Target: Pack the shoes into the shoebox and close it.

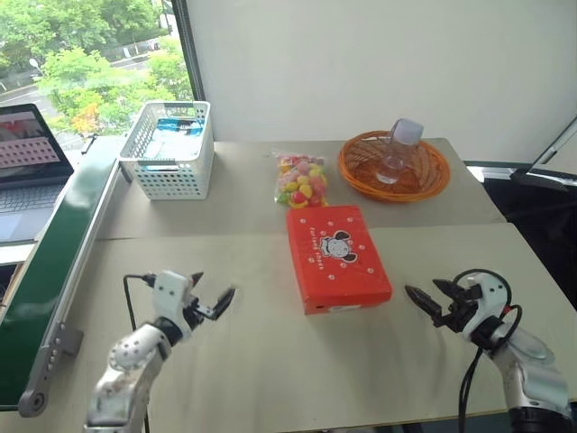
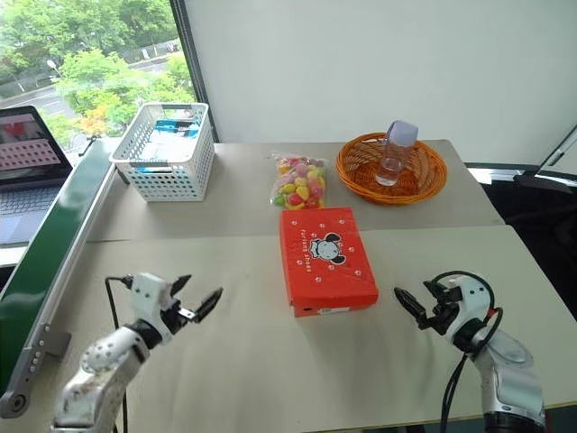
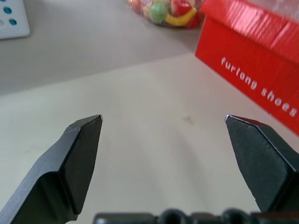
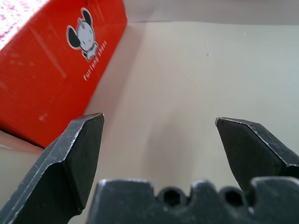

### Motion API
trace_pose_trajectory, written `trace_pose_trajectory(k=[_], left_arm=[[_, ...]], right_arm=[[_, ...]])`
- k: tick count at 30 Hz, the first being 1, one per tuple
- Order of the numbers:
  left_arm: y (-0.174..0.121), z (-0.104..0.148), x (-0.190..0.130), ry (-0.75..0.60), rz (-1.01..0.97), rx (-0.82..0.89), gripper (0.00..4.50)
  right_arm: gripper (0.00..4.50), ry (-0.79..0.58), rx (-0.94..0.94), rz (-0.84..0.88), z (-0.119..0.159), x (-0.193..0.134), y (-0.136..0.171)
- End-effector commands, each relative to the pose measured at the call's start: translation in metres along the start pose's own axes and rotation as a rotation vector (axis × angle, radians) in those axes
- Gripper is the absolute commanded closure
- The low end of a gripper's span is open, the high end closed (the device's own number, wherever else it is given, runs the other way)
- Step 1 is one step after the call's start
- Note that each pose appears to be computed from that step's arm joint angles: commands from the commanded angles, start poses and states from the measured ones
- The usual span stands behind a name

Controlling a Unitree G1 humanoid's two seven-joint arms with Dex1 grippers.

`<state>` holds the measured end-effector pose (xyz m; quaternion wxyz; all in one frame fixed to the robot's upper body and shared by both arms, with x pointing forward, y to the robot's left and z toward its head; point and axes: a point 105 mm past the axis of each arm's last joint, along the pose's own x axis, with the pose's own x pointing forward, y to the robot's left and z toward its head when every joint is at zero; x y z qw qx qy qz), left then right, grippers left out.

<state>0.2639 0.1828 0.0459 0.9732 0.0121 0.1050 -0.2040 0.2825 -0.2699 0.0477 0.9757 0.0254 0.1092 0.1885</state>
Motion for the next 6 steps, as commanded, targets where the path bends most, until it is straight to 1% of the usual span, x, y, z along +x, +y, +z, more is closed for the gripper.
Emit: trace_pose_trajectory(k=[1, 6], left_arm=[[-0.006, 0.000, 0.002, -0.043, 0.025, 0.035, 0.00], [-0.008, -0.013, 0.002, -0.031, 0.053, 0.057, 0.00]], right_arm=[[0.03, -0.085, -0.030, 0.052, 0.010, 0.009, 0.022], [0.03, -0.100, -0.026, 0.073, 0.008, 0.016, 0.034]])
